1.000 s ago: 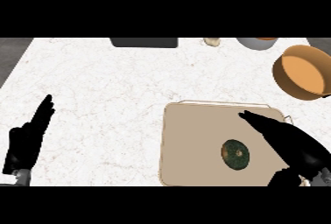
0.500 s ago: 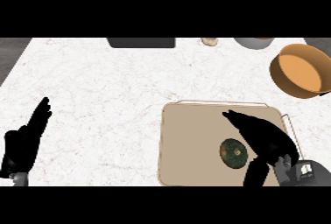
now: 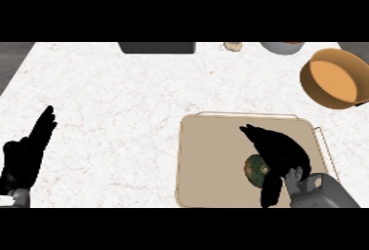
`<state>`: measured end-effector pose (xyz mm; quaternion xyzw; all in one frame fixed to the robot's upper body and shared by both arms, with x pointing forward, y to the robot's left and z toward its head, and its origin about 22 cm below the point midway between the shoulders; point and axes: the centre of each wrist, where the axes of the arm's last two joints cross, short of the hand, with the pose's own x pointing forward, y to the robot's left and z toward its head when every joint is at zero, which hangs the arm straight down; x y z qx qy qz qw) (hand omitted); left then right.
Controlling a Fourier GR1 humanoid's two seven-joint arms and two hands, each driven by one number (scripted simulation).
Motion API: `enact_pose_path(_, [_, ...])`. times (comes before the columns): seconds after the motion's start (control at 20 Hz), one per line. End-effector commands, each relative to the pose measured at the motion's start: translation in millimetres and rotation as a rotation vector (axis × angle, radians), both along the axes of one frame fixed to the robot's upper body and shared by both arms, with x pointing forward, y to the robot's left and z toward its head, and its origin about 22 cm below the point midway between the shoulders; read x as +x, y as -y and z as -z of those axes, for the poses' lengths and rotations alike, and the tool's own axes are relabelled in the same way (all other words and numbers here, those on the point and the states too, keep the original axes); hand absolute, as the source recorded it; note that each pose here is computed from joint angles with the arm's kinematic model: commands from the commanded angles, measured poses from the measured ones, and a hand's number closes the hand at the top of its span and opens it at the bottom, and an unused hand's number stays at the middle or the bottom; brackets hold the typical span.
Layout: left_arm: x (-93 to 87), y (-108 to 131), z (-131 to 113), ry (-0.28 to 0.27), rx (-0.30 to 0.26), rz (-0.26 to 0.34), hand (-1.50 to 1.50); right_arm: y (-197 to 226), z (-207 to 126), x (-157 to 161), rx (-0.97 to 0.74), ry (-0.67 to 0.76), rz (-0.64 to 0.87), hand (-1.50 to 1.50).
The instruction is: Pick the squash from the tray and place it in the pot
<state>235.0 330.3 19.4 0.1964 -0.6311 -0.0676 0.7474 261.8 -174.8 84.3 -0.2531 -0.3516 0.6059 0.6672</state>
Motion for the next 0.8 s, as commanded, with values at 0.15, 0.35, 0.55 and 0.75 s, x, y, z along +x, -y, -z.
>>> enact_pose_path(0.15, [1.3,0.8,8.7,0.013,0.019,-0.004,0.0,-2.7,15.8,7.5,-0.079,-0.026,0.022,-1.5])
enact_pose_path(0.35, [5.8,7.1,7.7,0.012,0.027,-0.013,0.0,1.7,31.8,7.9,-0.068,-0.024,0.012,-1.5])
enact_pose_path(0.55, [-0.3,-5.2,13.8,0.002,-0.005,-0.001,0.0,9.6,44.4,10.1,-0.055,-0.037,0.024,-1.5])
enact_pose_path(0.75, [1.6,6.0,0.4,0.004,0.003,-0.003,0.0,-6.1,64.9,4.2,-0.086,-0.053,-0.029,1.5])
